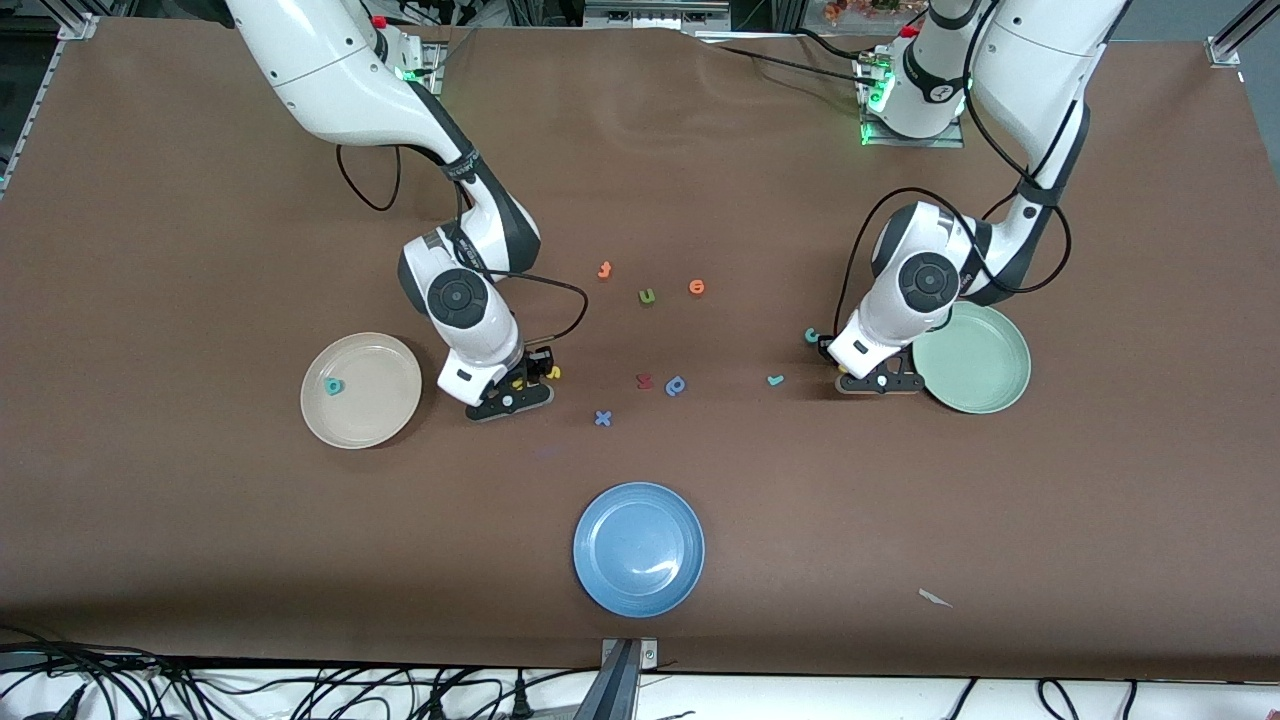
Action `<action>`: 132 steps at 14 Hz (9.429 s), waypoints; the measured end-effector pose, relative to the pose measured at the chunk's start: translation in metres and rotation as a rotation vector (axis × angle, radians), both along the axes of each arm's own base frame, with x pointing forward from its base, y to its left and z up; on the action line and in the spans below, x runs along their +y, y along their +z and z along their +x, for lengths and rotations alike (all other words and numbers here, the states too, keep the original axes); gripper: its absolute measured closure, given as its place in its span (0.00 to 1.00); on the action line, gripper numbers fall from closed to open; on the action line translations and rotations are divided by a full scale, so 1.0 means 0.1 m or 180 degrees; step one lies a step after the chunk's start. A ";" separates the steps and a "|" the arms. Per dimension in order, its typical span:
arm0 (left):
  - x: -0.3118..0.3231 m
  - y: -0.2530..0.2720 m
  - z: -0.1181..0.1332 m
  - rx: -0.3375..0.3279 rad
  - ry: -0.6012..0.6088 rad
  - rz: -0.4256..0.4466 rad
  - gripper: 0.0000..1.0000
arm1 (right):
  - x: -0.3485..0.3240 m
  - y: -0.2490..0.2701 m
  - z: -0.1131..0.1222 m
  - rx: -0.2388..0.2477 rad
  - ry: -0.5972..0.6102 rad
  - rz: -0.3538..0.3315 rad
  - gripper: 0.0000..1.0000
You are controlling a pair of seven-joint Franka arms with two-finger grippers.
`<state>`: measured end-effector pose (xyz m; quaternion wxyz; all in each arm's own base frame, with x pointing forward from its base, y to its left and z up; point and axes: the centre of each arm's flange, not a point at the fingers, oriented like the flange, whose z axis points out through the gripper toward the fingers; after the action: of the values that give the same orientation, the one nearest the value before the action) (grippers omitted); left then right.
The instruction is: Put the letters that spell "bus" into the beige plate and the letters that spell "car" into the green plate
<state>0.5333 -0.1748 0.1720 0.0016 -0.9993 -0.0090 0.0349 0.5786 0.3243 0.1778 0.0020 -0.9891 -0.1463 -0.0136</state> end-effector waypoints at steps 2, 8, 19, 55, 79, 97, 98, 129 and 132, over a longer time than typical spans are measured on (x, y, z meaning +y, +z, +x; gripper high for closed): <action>0.00 0.01 0.01 -0.0010 0.0002 -0.0002 0.73 | 0.01 0.01 0.01 -0.0025 0.0000 0.0016 0.47; 0.30 0.45 0.19 -0.0016 0.0005 0.0043 0.73 | 0.01 0.01 0.02 -0.0069 0.0001 0.0045 0.49; 1.44 0.75 -0.07 0.0433 -0.0424 0.0189 0.73 | -0.02 0.00 0.04 -0.0076 -0.0006 0.0025 0.70; -0.42 -0.06 -0.36 0.0123 -0.0367 -0.0322 0.13 | -0.45 0.80 0.23 0.0481 -0.1354 -0.0058 0.01; 0.51 0.56 0.09 -0.0099 -0.0617 0.0076 0.69 | 0.59 -0.03 -0.26 0.0013 -0.0758 -0.0074 0.44; 1.40 0.56 0.15 -0.0002 -0.1019 0.0030 0.10 | 0.06 0.38 0.16 0.0115 -0.0865 -0.0334 0.72; 1.24 0.56 0.15 -0.0016 -0.0959 -0.0082 0.09 | -0.11 0.56 0.28 0.0175 -0.0850 -0.0405 0.72; -0.93 -0.01 0.26 -0.0208 -0.0577 -0.0473 0.30 | -2.64 3.13 0.60 0.0356 -0.1129 -0.0505 0.00; -0.94 -0.01 0.26 -0.0212 -0.0584 -0.0469 0.41 | -2.64 3.18 0.51 0.0288 -0.1127 -0.0442 0.00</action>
<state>0.5594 -0.2691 0.1706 -0.0689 -0.9940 0.0850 0.0020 0.6296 0.0604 0.4955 -0.0620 -0.9968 0.0297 0.0408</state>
